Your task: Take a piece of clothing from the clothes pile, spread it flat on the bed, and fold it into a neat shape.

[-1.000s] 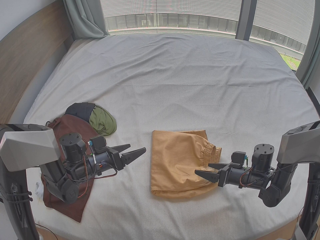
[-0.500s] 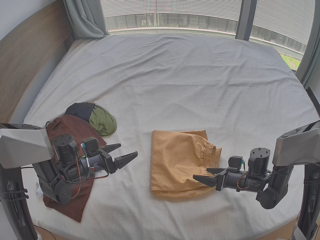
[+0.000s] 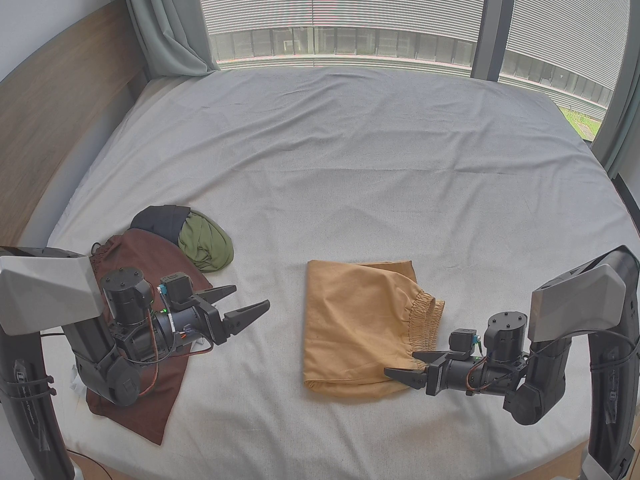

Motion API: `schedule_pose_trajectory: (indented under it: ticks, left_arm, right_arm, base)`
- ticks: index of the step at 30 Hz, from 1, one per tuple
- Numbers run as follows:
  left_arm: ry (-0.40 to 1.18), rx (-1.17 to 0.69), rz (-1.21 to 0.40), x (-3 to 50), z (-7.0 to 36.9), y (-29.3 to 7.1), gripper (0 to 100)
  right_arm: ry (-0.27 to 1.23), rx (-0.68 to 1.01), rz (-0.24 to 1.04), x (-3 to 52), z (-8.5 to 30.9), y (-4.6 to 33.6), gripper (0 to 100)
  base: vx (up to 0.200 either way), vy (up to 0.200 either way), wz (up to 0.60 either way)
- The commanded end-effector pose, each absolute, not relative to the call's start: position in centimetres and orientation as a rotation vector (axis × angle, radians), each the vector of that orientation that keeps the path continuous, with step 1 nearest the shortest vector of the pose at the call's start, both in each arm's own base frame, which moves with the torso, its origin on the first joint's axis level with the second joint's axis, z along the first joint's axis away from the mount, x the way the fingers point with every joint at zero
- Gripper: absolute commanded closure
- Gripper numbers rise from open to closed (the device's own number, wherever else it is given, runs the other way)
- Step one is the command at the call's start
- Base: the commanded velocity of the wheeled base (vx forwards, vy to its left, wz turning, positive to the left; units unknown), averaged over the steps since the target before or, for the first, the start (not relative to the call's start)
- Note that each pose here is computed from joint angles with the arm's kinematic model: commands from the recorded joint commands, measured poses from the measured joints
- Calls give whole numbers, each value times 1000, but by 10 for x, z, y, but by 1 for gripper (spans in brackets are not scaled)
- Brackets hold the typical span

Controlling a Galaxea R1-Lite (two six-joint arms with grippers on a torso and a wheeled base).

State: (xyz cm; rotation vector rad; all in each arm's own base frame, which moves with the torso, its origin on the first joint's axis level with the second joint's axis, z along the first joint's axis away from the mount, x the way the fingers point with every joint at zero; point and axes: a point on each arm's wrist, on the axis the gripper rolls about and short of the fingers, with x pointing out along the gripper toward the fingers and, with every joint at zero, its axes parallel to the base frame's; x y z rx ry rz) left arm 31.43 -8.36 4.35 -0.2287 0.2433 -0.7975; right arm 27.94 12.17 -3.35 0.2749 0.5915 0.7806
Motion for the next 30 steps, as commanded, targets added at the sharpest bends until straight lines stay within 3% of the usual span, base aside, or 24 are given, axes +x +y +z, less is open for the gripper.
schedule_pose_trajectory:
  ticks: [1,9,15,23,30]
  left_arm:
    - [242,-230,-791,315,43,-82,0]
    - [243,-230,-792,315,43,-82,0]
    - [245,-230,-792,316,42,-82,0]
    - [248,-231,-791,316,41,-82,0]
    - [249,-232,-791,316,41,-82,0]
  right_arm:
    - [636,276,768,279,-47,121,0]
    - [465,295,796,299,-8,128,0]
    - [349,414,728,326,16,136,0]
    - [318,414,694,337,14,137,0]
    - [326,412,594,357,-16,133,0]
  base:
    - [0,0,0]
    - [0,0,0]
    - [0,0,0]
    - [0,0,0]
    - [0,0,0]
